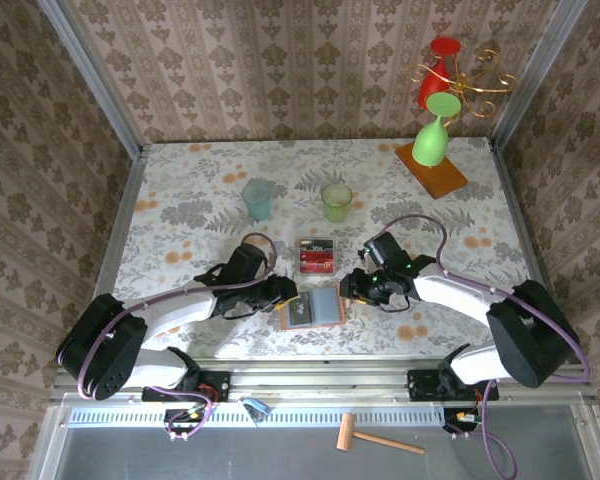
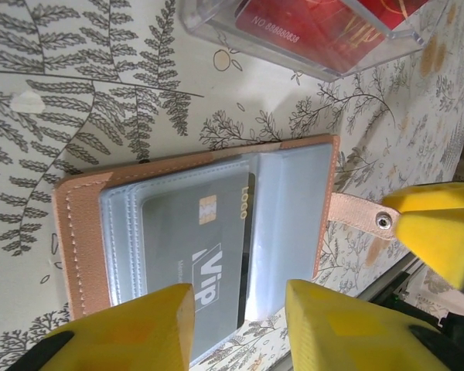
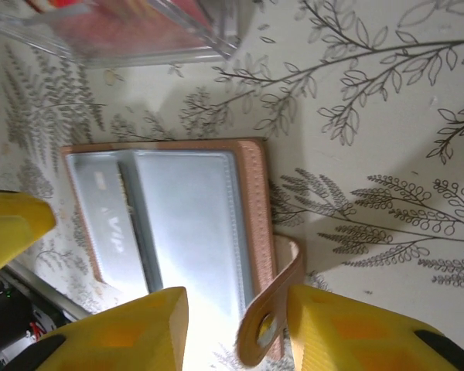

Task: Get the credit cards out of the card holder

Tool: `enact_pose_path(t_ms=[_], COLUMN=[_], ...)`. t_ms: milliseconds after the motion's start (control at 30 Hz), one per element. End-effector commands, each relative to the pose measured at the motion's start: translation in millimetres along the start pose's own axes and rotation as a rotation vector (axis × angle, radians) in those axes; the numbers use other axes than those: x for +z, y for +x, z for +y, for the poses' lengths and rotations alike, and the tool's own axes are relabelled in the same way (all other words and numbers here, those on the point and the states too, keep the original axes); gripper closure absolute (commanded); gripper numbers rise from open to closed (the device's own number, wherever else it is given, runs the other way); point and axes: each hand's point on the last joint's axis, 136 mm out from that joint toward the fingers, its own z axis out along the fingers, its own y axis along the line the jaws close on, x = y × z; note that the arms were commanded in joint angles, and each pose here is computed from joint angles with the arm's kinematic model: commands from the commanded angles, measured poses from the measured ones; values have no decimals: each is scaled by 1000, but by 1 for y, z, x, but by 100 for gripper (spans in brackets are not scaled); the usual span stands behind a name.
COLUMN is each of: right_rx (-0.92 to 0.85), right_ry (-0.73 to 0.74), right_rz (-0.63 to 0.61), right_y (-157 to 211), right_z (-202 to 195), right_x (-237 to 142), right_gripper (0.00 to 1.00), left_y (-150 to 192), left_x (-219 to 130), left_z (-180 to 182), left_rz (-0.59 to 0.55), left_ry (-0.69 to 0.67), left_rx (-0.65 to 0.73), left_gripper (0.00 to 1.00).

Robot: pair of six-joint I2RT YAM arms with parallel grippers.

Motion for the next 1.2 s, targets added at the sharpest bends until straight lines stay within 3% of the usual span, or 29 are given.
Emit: enact_pose_path(t_ms=[0, 200, 500, 667, 1167], right_rx=[-13, -48, -95, -104, -54], right_ry=[16, -49, -94, -88, -87], right_rz=[-39, -44, 85, 122, 127], right_y=[-8, -11, 6, 12, 17], right_z=[11, 37, 67, 72, 66], right_x=[-16, -21, 16, 32, 50], right_gripper=[61, 62, 63, 63, 66], left_y=[1, 6, 7, 4, -6], left_x=[-3, -1, -2, -4, 11], left_z=[4, 9, 30, 36, 26], left_rz=[-15, -14, -35, -43, -22], left_ry=[-1, -17, -109, -155, -114], left_rx=[-8, -5, -3, 15, 22], left_gripper=[65, 69, 68, 67, 67])
